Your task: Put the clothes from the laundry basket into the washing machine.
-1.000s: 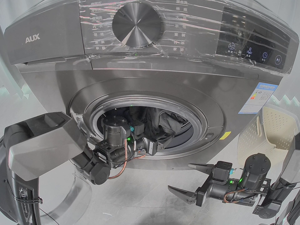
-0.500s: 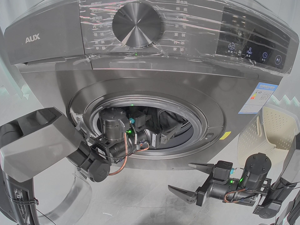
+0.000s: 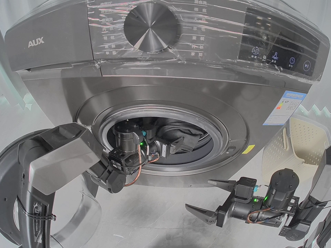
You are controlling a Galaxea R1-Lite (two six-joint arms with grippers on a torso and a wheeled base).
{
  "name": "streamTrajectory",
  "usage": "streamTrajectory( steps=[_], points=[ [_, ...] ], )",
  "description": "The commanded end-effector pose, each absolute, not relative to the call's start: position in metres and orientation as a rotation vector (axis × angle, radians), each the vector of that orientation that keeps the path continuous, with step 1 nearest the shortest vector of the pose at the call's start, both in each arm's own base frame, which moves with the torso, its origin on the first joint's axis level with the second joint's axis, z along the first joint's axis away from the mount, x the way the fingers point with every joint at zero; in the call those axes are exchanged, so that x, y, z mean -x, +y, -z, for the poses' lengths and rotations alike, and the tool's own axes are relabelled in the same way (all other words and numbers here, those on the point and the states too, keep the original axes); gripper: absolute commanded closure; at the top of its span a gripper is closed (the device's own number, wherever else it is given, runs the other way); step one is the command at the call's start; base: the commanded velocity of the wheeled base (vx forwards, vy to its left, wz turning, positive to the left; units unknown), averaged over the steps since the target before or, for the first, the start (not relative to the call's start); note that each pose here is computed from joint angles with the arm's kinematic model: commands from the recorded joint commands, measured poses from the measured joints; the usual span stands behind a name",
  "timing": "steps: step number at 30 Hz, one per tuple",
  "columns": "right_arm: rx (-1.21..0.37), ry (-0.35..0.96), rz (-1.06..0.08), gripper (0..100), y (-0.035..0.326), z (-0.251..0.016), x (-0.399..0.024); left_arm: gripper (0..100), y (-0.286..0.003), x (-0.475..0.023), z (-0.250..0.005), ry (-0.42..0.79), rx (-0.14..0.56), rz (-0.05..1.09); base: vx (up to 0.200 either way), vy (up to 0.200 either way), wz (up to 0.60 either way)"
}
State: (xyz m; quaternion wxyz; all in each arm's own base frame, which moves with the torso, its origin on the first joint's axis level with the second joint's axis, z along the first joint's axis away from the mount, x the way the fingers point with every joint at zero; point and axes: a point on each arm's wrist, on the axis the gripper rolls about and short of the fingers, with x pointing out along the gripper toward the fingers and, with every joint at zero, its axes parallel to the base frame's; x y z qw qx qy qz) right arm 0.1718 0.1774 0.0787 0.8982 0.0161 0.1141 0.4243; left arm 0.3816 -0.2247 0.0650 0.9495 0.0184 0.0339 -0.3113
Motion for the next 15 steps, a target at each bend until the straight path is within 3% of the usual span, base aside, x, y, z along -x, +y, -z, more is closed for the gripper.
streamTrajectory(
  steps=[1, 6, 15],
  points=[
    [-0.032, 0.241, -0.879, 0, 0.178, -0.077, -0.172, 100, -0.223, -0.391, -0.051, 0.084, -0.041, 0.617, 0.0, 0.0, 0.0],
    [-0.033, 0.241, -0.879, 0, 0.178, -0.077, -0.172, 100, -0.234, -0.402, -0.057, 0.035, -0.022, 0.618, 0.0, 0.0, 0.0],
    [-0.033, 0.242, -0.881, 0, 0.178, -0.077, -0.172, 100, -0.252, -0.443, -0.069, -0.144, 0.03, 0.502, 0.0, 0.0, 0.0]
  ],
)
